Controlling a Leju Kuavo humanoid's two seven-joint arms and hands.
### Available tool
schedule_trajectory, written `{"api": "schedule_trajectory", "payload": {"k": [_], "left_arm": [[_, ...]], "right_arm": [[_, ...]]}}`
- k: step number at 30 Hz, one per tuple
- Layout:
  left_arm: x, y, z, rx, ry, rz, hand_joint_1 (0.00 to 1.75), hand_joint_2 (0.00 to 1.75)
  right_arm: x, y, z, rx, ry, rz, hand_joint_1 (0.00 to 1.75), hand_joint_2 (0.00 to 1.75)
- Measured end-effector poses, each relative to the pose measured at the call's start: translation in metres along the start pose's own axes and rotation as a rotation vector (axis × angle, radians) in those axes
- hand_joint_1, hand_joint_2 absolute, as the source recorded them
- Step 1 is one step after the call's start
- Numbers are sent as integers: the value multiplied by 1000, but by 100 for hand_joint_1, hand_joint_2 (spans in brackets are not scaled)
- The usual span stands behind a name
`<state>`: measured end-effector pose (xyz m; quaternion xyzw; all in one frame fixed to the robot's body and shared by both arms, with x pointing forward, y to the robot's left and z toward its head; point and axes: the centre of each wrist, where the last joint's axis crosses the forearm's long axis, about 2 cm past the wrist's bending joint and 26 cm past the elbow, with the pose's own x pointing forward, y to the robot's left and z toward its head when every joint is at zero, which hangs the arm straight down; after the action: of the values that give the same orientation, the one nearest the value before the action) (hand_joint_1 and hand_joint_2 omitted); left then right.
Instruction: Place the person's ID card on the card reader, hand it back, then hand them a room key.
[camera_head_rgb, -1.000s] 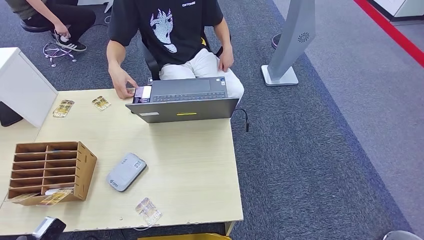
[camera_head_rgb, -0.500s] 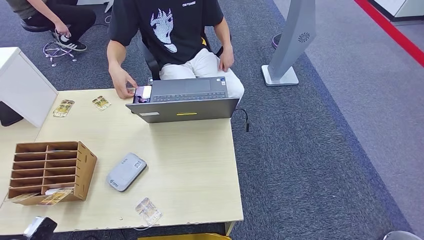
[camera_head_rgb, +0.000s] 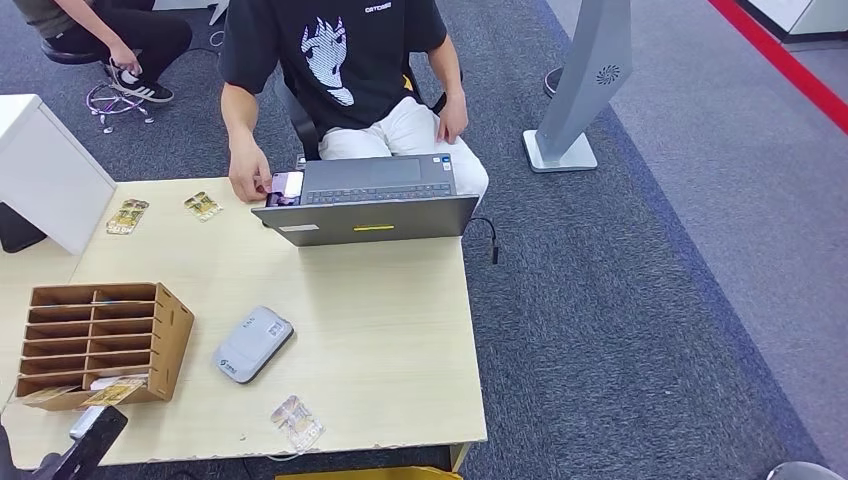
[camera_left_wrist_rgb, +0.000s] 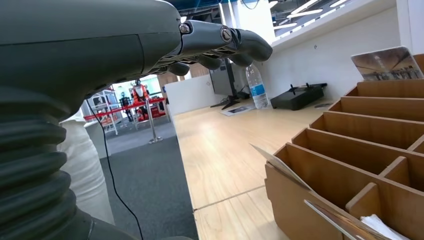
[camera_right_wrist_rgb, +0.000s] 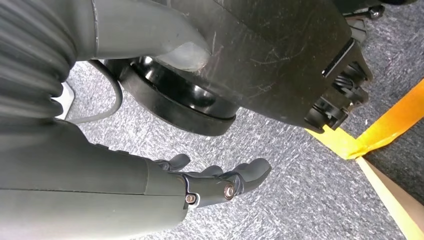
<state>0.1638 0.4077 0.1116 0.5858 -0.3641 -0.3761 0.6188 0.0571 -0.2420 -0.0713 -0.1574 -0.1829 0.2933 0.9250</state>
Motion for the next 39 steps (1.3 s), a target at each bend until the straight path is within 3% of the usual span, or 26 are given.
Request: {"api": "schedule_trajectory", "payload": {"k": [18,39], "left_arm": [[12,-15,-4,82,-41,92,0,175],[30,-24,-1,59,-114,208,0,175]], "right_arm": [[0,3,0,3,11,-6,0,175],[2,6,2,3,4,-21,0,175]]}}
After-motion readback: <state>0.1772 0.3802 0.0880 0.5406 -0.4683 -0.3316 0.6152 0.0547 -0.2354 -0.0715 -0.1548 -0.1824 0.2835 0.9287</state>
